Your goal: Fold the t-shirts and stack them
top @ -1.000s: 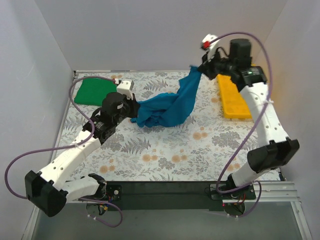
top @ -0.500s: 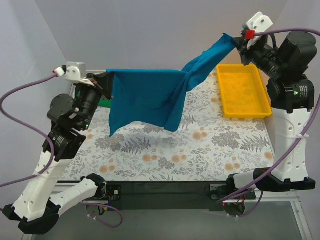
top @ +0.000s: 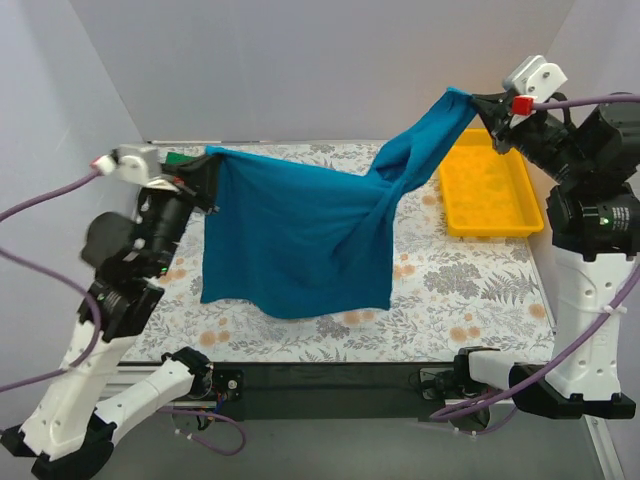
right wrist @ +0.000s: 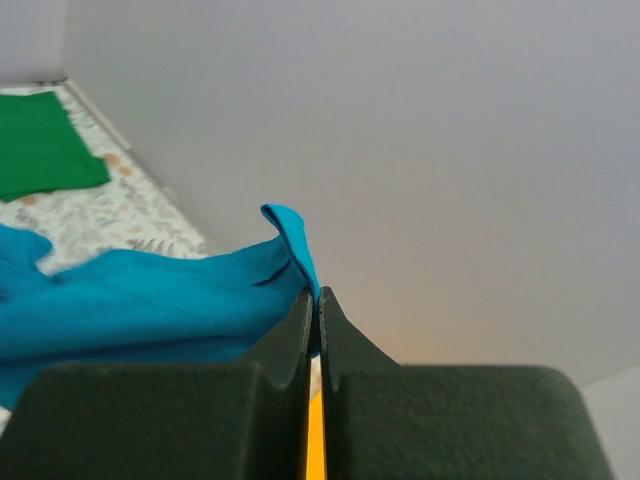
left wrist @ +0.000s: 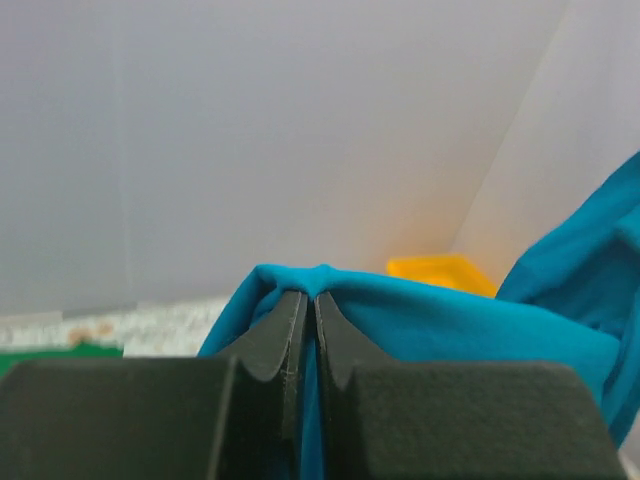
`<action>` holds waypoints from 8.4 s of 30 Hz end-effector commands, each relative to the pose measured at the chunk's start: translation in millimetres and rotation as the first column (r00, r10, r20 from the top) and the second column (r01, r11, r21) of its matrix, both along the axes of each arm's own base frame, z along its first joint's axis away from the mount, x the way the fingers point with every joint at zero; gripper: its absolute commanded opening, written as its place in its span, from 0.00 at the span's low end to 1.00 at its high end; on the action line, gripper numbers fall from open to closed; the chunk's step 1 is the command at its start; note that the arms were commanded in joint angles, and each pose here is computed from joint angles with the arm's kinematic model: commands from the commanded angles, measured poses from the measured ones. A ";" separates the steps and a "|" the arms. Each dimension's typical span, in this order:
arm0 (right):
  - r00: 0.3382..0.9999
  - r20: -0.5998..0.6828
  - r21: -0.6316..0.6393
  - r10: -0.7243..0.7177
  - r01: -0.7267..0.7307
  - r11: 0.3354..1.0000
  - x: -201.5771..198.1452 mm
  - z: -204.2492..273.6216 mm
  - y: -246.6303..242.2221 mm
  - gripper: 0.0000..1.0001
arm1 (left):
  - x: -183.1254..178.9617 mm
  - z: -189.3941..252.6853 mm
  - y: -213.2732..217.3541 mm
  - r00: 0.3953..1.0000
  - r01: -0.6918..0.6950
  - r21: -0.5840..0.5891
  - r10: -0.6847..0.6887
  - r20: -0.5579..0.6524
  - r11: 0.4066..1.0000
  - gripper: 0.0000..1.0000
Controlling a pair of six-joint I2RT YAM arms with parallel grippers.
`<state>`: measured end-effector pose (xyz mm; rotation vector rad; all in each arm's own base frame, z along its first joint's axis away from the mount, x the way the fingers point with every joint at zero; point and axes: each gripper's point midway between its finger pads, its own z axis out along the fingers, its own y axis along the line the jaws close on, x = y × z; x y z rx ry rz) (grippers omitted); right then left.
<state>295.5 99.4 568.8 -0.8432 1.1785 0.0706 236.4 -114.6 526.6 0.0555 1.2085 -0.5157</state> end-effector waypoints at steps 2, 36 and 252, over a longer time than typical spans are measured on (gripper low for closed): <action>0.981 -0.159 0.046 -0.111 0.120 0.992 42.7 -49.8 -19.5 0.01 | 53.9 -130.2 -18.3 0.949 -0.038 0.220 0.104 -0.298 0.975 0.00; 0.916 -0.350 -0.285 0.196 -0.304 0.909 -63.5 -258.4 -17.6 0.01 | -42.9 -213.3 -127.1 0.564 0.720 -0.071 -0.641 -0.520 0.691 0.00; 0.429 -0.901 -0.152 0.058 -0.439 0.885 -12.0 -496.4 219.7 0.63 | 0.2 -166.8 -14.2 0.867 -0.071 0.234 0.176 -0.466 0.970 0.00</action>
